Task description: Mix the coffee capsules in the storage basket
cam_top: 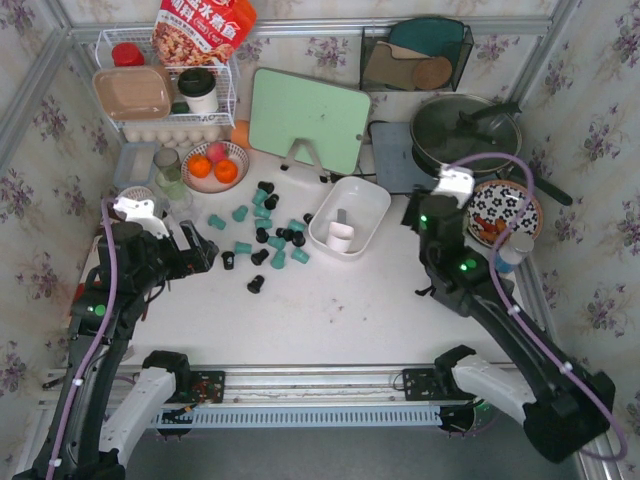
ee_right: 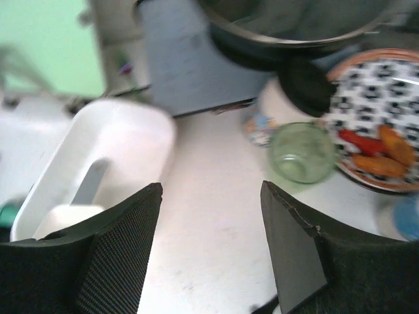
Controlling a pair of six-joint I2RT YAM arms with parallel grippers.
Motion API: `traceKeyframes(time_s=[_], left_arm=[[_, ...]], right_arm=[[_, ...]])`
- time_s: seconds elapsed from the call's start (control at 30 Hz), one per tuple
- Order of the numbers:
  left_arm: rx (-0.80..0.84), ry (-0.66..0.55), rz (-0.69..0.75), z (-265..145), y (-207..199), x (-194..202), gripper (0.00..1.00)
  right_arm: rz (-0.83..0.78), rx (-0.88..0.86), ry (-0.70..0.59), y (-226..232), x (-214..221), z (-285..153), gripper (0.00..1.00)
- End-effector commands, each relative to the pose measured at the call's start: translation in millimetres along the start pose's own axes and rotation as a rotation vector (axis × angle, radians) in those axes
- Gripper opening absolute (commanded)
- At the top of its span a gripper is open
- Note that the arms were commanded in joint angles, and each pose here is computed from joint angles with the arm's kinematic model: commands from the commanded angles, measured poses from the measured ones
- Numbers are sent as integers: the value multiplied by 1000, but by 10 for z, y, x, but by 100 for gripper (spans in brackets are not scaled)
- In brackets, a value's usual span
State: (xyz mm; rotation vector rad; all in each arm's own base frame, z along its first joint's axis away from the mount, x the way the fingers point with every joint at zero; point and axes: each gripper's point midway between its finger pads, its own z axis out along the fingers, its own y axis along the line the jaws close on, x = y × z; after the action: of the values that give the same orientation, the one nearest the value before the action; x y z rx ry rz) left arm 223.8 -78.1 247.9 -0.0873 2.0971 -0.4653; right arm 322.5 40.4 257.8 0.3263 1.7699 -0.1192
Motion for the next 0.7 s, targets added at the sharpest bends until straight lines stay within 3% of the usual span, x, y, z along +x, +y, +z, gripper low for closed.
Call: traceKeyframes(time_s=[0.0,0.13,0.27,0.67], left_arm=[[1,-23,15,26,0,-59,99],[-3,-18,14,38,10,-48,99],[3,-17,13,43,-1,-49,100],[7,-5,11,67,-5,-32,99]], right_arm=[[-100,-337,125,808,301,33,69],[-197,-644,191,1467,669,-151,70],[-313,-778,229,1807,968,-234,70],[-501,-857,368,2247,1650,-123,63]])
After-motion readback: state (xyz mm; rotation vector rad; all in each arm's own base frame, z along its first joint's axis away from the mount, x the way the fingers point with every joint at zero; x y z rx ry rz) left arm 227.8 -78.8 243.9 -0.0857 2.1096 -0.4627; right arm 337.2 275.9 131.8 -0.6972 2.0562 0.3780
